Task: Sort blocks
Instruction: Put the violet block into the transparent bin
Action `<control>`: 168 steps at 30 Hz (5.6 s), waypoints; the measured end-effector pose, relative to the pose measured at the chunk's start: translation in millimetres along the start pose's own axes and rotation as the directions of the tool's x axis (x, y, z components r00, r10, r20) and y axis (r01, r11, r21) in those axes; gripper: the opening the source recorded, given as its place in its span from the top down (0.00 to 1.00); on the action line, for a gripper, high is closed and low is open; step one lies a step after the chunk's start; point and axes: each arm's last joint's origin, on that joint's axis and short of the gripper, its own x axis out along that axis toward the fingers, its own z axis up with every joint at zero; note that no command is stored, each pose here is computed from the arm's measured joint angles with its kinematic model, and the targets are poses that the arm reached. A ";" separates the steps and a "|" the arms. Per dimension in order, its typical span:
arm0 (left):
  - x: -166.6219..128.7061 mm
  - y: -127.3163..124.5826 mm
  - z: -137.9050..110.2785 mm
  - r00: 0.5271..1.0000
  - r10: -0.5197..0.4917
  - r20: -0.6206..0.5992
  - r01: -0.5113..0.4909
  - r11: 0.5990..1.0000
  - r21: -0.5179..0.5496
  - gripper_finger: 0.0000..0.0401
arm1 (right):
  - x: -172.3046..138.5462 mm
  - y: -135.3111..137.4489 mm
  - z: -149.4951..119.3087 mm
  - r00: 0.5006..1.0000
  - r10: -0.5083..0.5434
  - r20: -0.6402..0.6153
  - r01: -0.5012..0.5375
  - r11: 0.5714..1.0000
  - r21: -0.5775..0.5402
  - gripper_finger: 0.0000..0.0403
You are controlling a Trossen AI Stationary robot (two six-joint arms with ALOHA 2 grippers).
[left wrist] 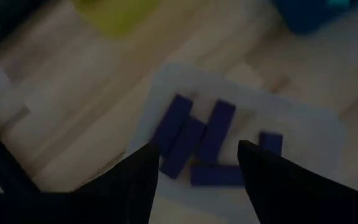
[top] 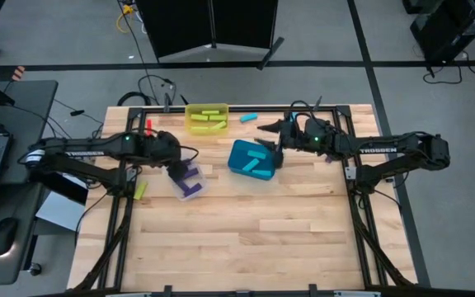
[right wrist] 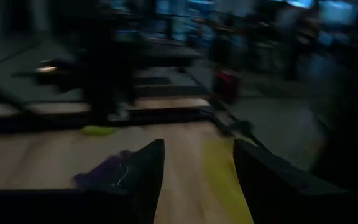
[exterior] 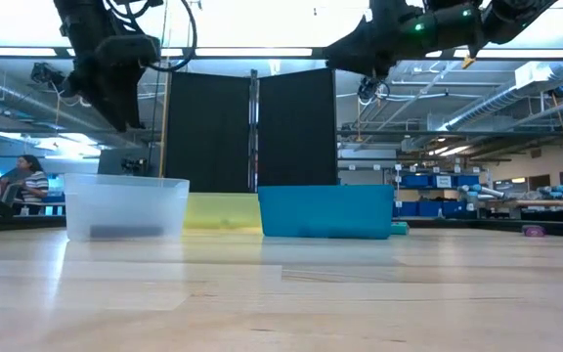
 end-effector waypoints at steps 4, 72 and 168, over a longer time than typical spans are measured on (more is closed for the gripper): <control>-3.4 -4.0 4.5 0.990 0.039 0.134 -0.037 0.999 -0.017 0.43 | 0.0 -16.6 -6.0 0.984 -0.150 -0.100 0.161 0.980 0.119 0.49; 60.0 -23.2 30.5 0.682 -0.473 0.558 0.162 0.842 0.515 0.43 | -118.2 -30.5 -175.6 -0.033 -0.411 -0.911 0.939 -0.326 0.113 0.42; -93.2 42.4 19.8 0.270 -0.365 0.891 0.394 0.886 0.244 0.43 | 235.6 119.2 -70.3 0.939 0.327 -0.107 -0.252 0.866 0.432 0.70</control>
